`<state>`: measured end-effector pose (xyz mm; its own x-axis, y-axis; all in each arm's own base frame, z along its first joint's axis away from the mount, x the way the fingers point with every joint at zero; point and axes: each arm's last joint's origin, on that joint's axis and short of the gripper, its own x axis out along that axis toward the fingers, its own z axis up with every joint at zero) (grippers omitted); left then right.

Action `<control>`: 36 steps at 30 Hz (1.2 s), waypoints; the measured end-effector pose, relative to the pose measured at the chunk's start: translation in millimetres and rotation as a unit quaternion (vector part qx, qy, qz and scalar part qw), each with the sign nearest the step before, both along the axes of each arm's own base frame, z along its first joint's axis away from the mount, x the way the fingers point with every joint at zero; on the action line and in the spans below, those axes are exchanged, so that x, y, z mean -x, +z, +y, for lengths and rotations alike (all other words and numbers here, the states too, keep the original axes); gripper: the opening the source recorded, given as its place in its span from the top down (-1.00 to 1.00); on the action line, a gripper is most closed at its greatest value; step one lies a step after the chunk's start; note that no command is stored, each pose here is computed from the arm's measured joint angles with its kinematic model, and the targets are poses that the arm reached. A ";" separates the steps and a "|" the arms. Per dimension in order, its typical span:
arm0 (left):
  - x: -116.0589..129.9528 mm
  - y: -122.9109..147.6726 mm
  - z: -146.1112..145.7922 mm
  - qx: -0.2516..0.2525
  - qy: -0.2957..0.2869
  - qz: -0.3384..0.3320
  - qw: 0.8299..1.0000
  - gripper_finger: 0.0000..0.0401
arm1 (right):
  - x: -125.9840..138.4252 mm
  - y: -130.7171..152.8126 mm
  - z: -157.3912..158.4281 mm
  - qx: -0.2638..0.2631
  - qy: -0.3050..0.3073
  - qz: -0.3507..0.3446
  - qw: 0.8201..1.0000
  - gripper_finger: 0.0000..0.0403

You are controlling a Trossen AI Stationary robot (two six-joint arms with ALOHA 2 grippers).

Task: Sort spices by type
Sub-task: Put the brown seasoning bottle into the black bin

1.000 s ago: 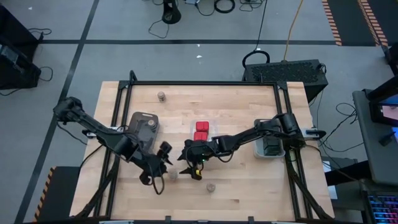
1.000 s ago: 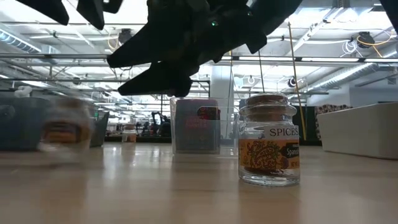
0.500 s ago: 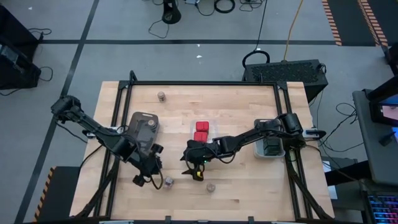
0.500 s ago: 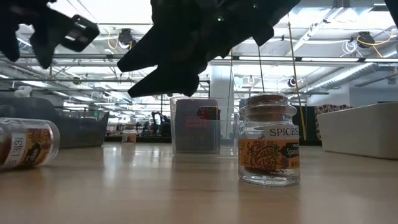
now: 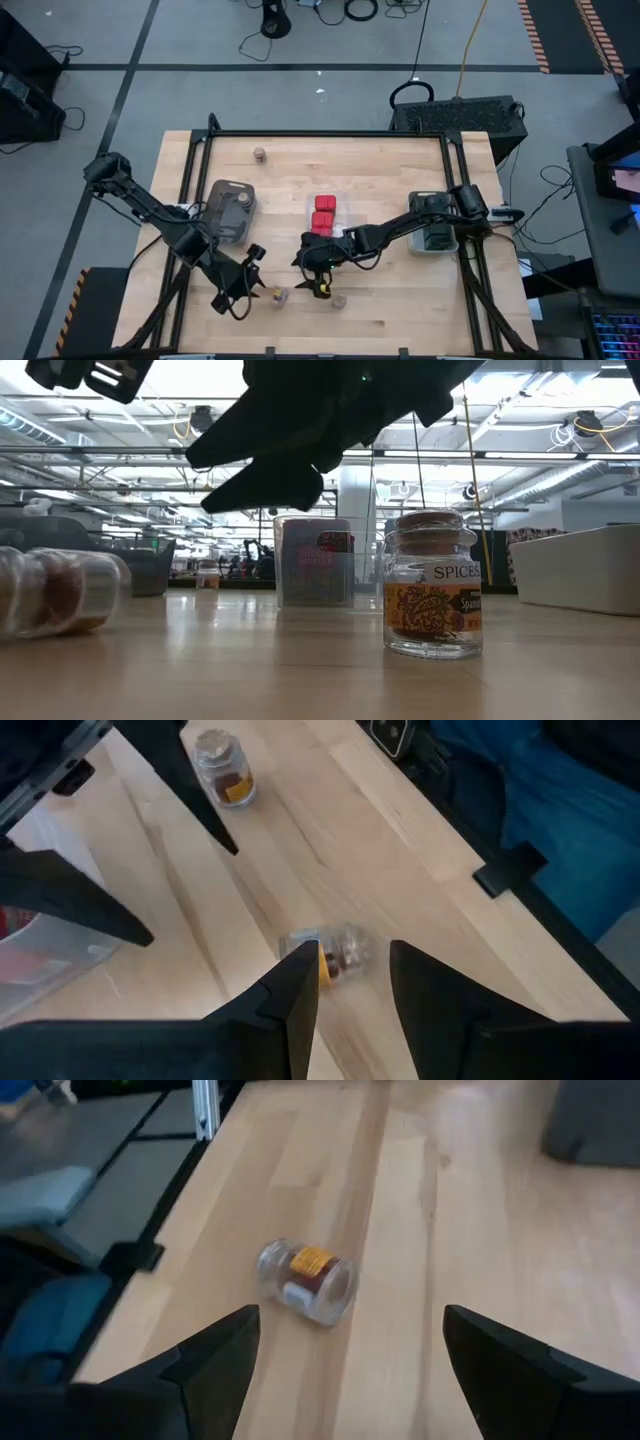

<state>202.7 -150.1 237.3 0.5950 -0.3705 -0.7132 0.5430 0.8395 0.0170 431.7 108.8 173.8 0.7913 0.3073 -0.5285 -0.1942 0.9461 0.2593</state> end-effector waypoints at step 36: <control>-0.5 0.2 1.0 -0.017 0.000 -0.009 1.000 0.36 | -18.5 -51.7 37.8 0.196 0.231 -0.139 0.943 -0.44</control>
<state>203.2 -149.1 237.6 0.6078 -0.3460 -0.7147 0.5422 0.8384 0.0552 450.2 146.6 122.1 0.7453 0.4775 -0.4654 -0.6183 0.7561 -0.2146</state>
